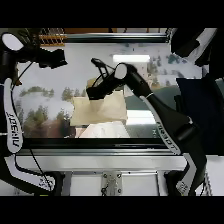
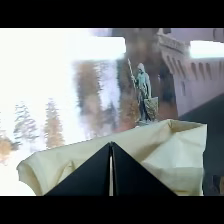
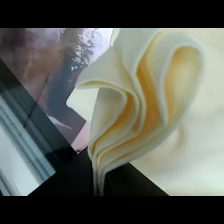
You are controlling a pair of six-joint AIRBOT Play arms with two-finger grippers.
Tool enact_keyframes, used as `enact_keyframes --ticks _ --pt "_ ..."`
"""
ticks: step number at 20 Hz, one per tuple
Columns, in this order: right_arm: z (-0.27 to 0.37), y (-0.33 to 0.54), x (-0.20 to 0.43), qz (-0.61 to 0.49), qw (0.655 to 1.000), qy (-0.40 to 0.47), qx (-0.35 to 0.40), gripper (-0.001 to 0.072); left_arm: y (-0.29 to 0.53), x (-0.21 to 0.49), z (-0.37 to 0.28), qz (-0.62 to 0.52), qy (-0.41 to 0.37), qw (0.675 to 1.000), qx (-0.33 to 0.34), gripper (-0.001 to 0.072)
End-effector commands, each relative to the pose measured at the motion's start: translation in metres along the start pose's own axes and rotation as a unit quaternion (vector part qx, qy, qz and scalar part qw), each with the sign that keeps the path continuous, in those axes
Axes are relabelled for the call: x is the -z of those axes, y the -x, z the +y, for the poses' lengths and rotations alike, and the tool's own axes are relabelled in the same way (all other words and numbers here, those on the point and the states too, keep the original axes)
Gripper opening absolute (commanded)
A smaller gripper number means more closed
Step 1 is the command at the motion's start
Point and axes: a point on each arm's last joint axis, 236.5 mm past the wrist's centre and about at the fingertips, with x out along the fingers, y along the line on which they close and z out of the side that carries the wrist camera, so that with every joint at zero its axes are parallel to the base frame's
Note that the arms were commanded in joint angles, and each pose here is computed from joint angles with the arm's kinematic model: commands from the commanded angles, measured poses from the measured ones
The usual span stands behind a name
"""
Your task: Fold the clothes and pants, and hang the long-sleeved shirts on hangers.
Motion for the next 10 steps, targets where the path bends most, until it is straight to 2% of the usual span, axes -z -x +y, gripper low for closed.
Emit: enact_keyframes --ticks 1,3,4,6,7,8,9,10 --pt "0.012 -0.071 0.004 -0.017 0.999 0.021 -0.028 0.0103 0.033 -0.009 0.012 -0.025 0.007 1.000 -0.011 0.0009" --pt "0.028 -0.098 0.001 -0.043 0.997 0.043 -0.057 0.0556 0.037 -0.010 0.009 -0.029 0.005 1.000 -0.011 0.0008" --pt "0.040 -0.103 -0.003 -0.058 0.994 0.055 -0.076 0.0643 0.038 -0.009 0.009 -0.027 0.004 1.000 -0.011 0.0008" --pt "0.059 -0.097 -0.006 -0.072 0.988 0.091 -0.098 0.0641 0.037 -0.006 0.009 -0.022 0.004 1.000 -0.011 0.0008" --pt "0.061 -0.086 -0.010 -0.073 0.988 0.088 -0.100 0.0589 0.037 -0.006 0.009 -0.021 0.004 1.000 -0.011 0.0009" --pt "0.059 -0.073 -0.013 -0.071 0.988 0.088 -0.101 0.0506 0.038 -0.006 0.009 -0.021 0.004 1.000 -0.011 0.0008" --pt "0.054 -0.059 -0.017 -0.070 0.989 0.090 -0.099 0.0468 0.038 -0.005 0.009 -0.020 0.004 1.000 -0.011 0.0008" --pt "0.044 -0.041 -0.021 -0.069 0.989 0.091 -0.093 0.0468 0.037 -0.003 0.009 -0.016 0.004 1.000 -0.011 0.0008"
